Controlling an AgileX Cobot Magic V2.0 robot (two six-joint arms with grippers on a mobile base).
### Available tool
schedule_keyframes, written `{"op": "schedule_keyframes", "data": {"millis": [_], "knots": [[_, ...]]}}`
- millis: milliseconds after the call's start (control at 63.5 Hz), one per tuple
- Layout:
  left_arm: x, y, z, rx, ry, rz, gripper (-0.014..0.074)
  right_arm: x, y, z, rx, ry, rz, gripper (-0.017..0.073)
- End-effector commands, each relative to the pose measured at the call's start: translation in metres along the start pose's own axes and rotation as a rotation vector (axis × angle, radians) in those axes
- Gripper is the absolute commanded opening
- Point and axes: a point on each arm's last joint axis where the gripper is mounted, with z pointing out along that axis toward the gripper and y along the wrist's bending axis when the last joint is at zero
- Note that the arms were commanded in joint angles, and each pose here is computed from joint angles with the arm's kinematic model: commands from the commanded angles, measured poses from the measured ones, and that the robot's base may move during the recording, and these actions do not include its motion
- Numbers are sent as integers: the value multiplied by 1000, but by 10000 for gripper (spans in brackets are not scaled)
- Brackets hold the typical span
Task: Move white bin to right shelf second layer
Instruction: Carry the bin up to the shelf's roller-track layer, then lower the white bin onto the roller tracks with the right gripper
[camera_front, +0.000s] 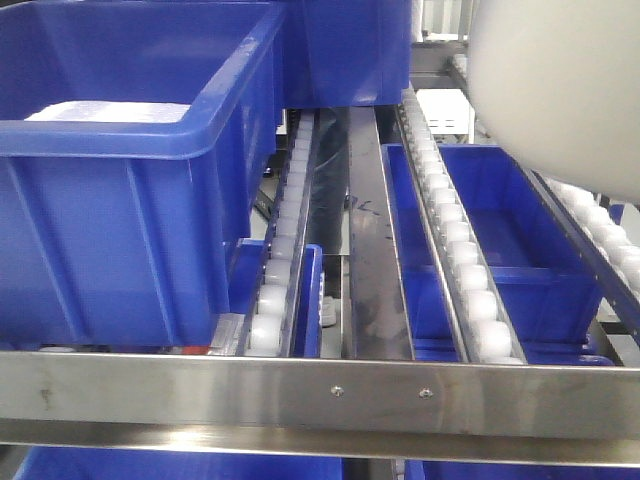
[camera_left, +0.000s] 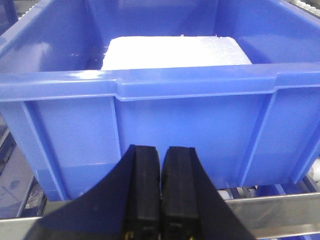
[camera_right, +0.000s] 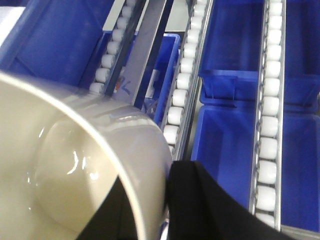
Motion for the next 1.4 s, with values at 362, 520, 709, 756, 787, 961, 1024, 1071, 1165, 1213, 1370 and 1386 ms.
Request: {"op": "schedule_keyframes", "data": {"millis": [362, 520, 709, 756, 787, 961, 1024, 1071, 1165, 1213, 1370, 1386], "knots": [[1, 0, 1, 3, -73, -4, 85, -15, -8, 42, 106, 26, -77, 55], [1, 0, 1, 3, -73, -4, 85, -21, -19, 69, 144, 23, -37, 55], [1, 0, 1, 3, -73, -4, 85, -25, -33, 95, 203, 80, -3, 55], [1, 0, 1, 3, -73, -4, 85, -24, -35, 101, 212, 96, 0, 55], [1, 0, 1, 3, -73, -4, 85, -24, -37, 105, 219, 106, 4, 55], [1, 0, 1, 3, -73, -4, 85, -19, -47, 119, 254, 152, 24, 55], [1, 0, 1, 3, -73, -4, 85, -17, -53, 123, 273, 167, 36, 55], [1, 0, 1, 3, -73, -4, 85, -16, -57, 125, 285, 177, 46, 55], [1, 0, 1, 3, -73, -4, 85, -14, -64, 130, 304, 192, 58, 55], [1, 0, 1, 3, -73, -4, 85, -13, -65, 133, 306, 199, 60, 55], [1, 0, 1, 3, -73, -4, 85, -8, -67, 140, 309, 226, 62, 55], [1, 0, 1, 3, -73, -4, 85, -8, -67, 141, 310, 229, 62, 55]]}}
